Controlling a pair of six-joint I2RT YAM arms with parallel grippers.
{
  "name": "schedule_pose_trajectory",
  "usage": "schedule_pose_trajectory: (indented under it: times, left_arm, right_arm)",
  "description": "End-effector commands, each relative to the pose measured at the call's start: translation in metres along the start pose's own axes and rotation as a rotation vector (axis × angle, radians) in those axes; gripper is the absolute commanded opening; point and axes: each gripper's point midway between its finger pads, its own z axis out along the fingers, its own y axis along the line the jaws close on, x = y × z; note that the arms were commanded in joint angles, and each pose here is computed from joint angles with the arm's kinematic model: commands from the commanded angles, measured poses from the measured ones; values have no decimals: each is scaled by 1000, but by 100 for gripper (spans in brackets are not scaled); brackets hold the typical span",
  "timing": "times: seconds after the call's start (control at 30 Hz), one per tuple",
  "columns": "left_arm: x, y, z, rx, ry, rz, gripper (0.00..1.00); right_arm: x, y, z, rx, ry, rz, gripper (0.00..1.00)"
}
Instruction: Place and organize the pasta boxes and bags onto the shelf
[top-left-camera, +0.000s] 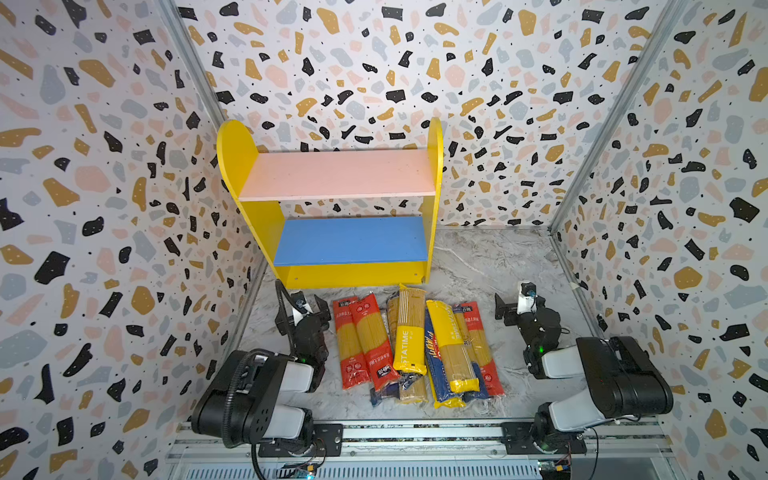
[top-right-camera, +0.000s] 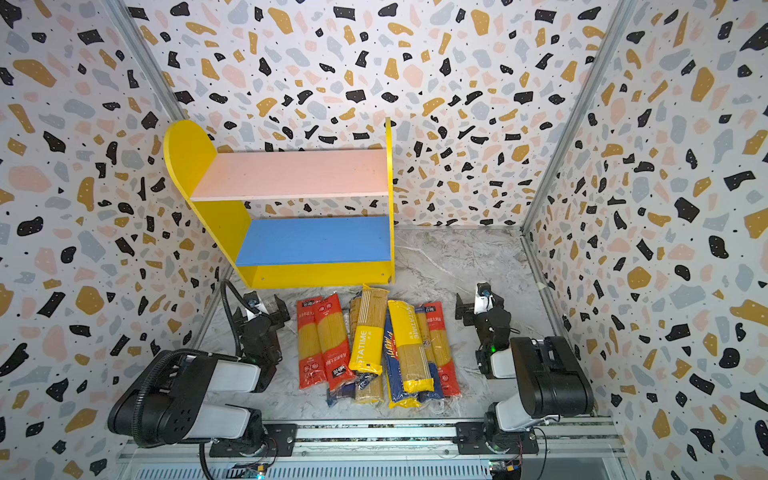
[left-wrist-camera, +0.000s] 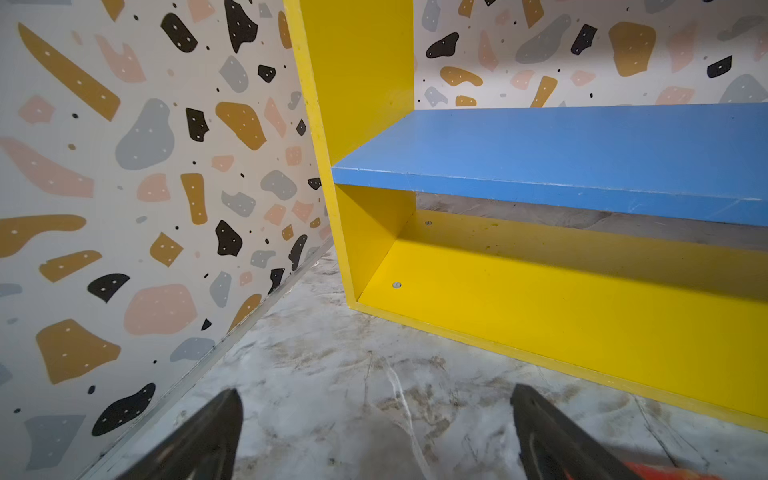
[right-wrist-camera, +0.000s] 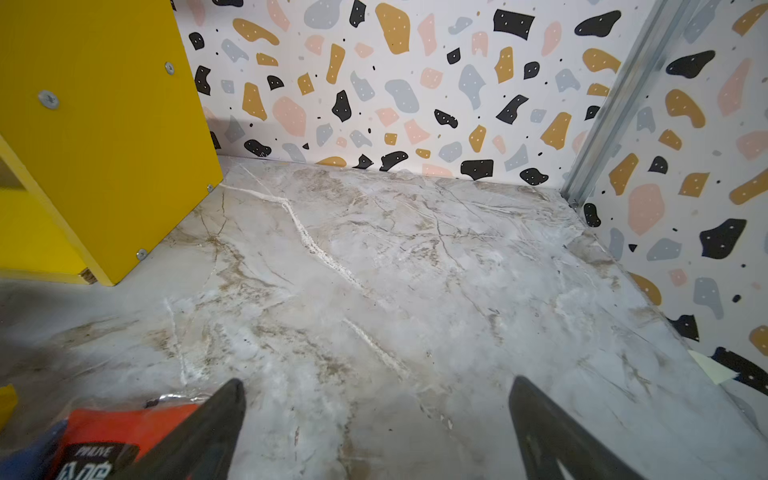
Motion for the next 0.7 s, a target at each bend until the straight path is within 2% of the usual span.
schedule_pose_trajectory:
  times: [0.0, 0.67]
  left_arm:
    - [-12, 1, 1, -2, -40, -33, 100]
    - [-12, 0, 1, -2, -39, -34, 99]
  right_arm:
    - [-9, 0, 2, -4, -23, -5, 99]
    - [-8, -1, 3, -4, -20, 2, 99]
